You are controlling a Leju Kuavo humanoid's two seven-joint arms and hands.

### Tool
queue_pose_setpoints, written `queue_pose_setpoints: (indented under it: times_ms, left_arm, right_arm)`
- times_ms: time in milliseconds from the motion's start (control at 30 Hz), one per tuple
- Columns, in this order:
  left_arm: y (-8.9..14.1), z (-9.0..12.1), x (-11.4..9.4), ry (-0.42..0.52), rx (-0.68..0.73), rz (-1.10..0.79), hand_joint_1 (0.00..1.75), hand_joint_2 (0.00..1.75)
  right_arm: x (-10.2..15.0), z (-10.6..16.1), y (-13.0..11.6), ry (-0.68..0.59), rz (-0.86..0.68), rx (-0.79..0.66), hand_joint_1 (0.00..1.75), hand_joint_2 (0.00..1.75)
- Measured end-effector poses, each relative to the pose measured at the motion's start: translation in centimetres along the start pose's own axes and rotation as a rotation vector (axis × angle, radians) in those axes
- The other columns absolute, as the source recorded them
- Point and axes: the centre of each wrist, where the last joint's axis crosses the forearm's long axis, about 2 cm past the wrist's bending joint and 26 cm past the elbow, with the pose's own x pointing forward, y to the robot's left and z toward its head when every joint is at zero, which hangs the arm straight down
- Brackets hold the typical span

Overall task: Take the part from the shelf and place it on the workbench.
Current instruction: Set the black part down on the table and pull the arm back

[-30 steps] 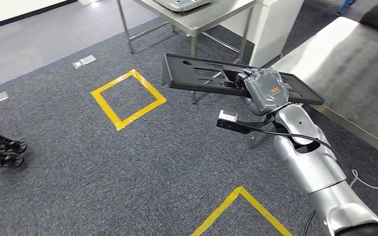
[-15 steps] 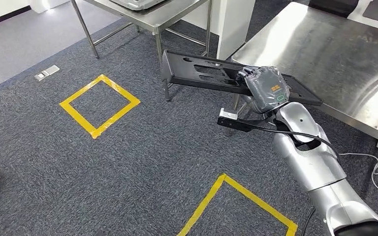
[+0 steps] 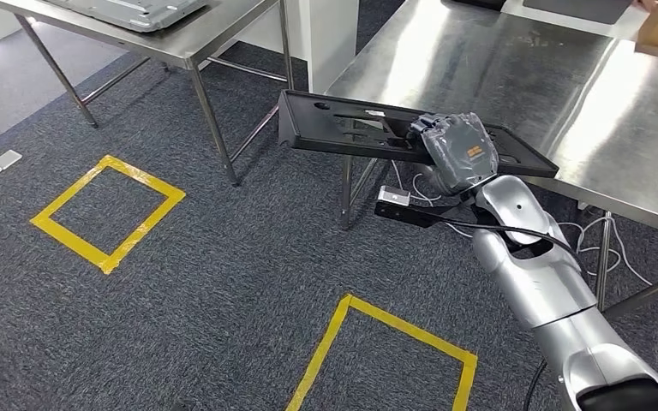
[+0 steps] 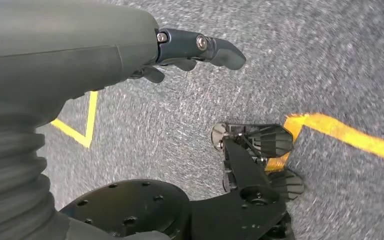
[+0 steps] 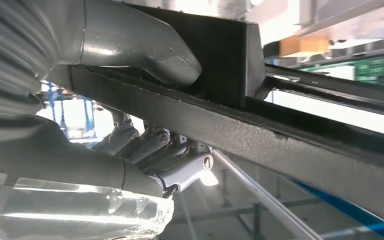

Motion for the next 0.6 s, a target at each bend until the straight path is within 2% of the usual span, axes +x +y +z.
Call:
queue_pose_setpoints:
  times_ms: [600]
  left_arm:
    - [-0.45, 0.03, 0.15, -0.06, -0.029, 0.059, 0.0, 1.75]
  right_arm:
    - [-0.59, 0.15, 0.09, 0.009, 0.016, 0.013, 1.52, 1.75]
